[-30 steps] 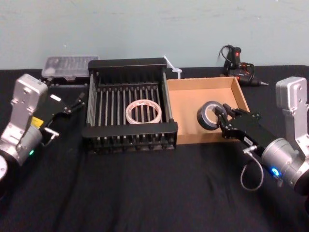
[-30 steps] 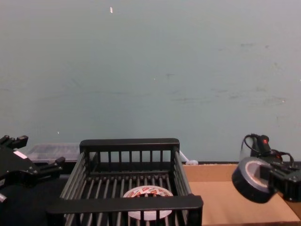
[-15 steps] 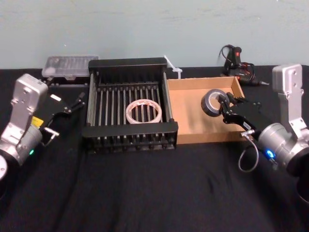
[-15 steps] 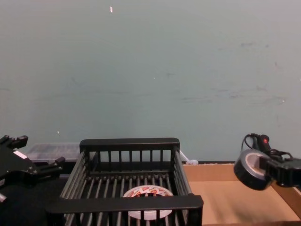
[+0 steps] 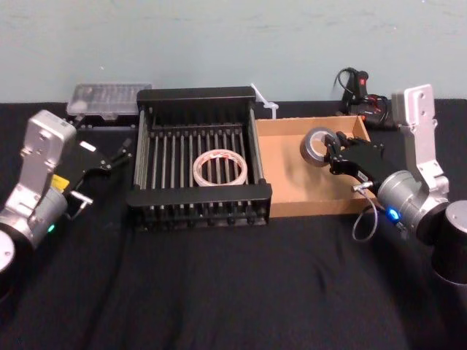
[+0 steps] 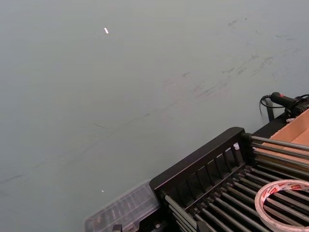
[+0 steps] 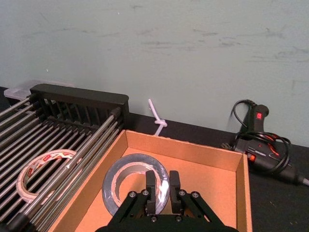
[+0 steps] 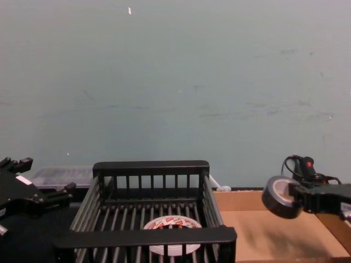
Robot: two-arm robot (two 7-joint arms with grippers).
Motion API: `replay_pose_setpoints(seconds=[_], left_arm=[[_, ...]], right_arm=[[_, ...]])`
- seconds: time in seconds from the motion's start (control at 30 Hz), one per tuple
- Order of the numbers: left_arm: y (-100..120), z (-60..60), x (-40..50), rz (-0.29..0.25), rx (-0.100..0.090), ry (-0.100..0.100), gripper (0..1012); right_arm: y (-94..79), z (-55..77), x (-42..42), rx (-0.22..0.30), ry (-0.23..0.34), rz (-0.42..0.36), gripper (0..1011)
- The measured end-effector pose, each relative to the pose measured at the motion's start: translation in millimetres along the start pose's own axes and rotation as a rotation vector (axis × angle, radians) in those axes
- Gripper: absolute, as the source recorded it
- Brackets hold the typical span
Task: Pick up the white tape and place it into the black box , Pick up the silver tape and place it into the brown box.
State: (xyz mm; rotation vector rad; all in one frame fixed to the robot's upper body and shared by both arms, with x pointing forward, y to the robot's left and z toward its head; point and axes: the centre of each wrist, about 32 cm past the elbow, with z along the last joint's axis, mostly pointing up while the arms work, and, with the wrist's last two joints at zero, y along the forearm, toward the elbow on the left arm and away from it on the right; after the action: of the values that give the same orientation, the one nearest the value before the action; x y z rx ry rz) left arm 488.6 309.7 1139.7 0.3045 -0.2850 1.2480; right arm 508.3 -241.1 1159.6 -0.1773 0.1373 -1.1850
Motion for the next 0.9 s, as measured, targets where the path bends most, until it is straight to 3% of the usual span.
replay_pose_setpoints(seconds=[0.37,0.7,0.9], left_arm=[[0,0.0,0.0,0.0,0.0,0.0,1001],[0,0.0,0.0,0.0,0.0,0.0,1001],[0,0.0,0.0,0.0,0.0,0.0,1001]], right_arm=[[23.7,-1.7,3.6,-0.029,-0.01,0.01,174],[22.5,-1.3,3.3,-0.026,-0.011,0.012,178],[22.0,-1.3,3.2,-0.025,-0.01,0.012,343]])
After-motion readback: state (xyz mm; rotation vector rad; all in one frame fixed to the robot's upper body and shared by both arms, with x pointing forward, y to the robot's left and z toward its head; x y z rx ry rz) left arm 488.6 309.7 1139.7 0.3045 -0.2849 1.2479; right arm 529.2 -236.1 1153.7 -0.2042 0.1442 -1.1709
